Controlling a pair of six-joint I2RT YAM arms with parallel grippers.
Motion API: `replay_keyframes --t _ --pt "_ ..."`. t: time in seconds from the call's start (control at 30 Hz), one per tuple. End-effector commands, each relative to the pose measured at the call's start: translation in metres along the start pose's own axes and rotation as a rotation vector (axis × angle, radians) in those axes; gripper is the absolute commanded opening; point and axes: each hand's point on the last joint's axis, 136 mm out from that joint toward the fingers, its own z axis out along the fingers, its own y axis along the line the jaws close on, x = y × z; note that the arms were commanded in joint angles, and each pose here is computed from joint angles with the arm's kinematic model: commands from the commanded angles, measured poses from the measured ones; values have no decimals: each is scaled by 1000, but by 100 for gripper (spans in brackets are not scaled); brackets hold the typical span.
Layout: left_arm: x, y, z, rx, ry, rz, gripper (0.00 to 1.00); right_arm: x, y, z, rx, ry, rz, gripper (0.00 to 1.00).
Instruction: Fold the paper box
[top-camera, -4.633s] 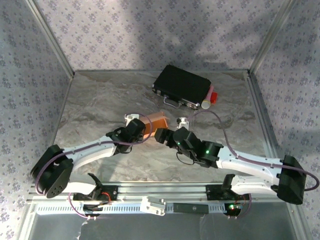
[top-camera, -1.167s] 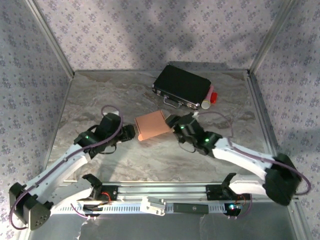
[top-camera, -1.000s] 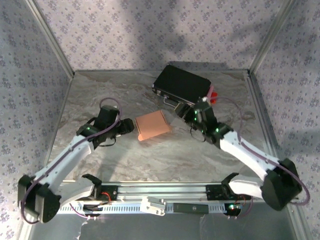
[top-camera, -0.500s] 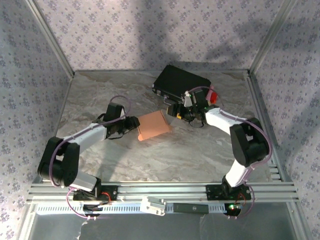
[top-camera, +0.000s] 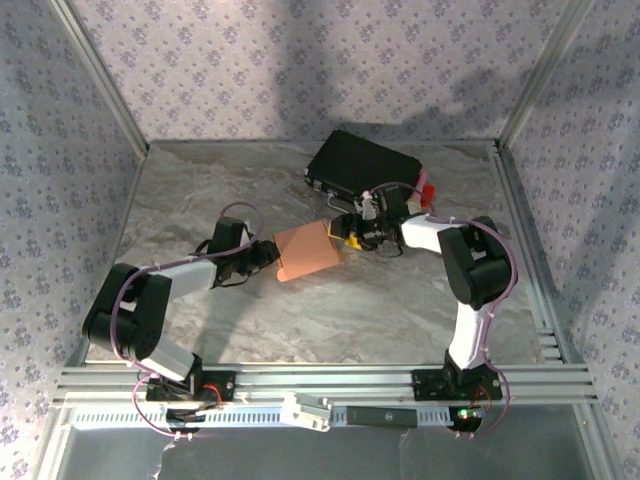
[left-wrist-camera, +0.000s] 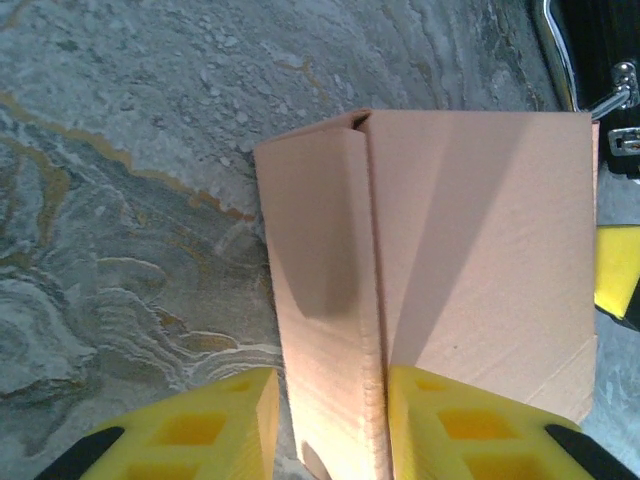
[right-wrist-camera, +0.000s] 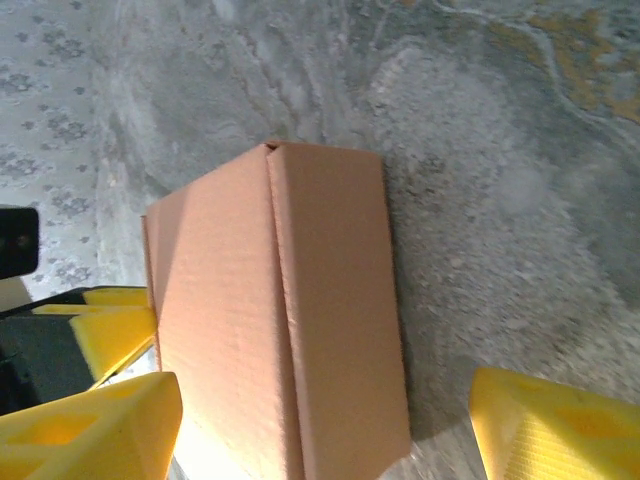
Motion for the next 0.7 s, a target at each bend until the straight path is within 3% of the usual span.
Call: replay_keyframes --t 0.0,0.4,0.67 --pt "-1 7 -1 3 -18 -12 32 4 5 7 -81 35 23 78" --pt "-1 16 -5 -8 -20 -13 27 17 30 20 -205 94 9 80" --pt "-3 15 -5 -11 -17 -7 27 16 38 31 -251 101 61 67"
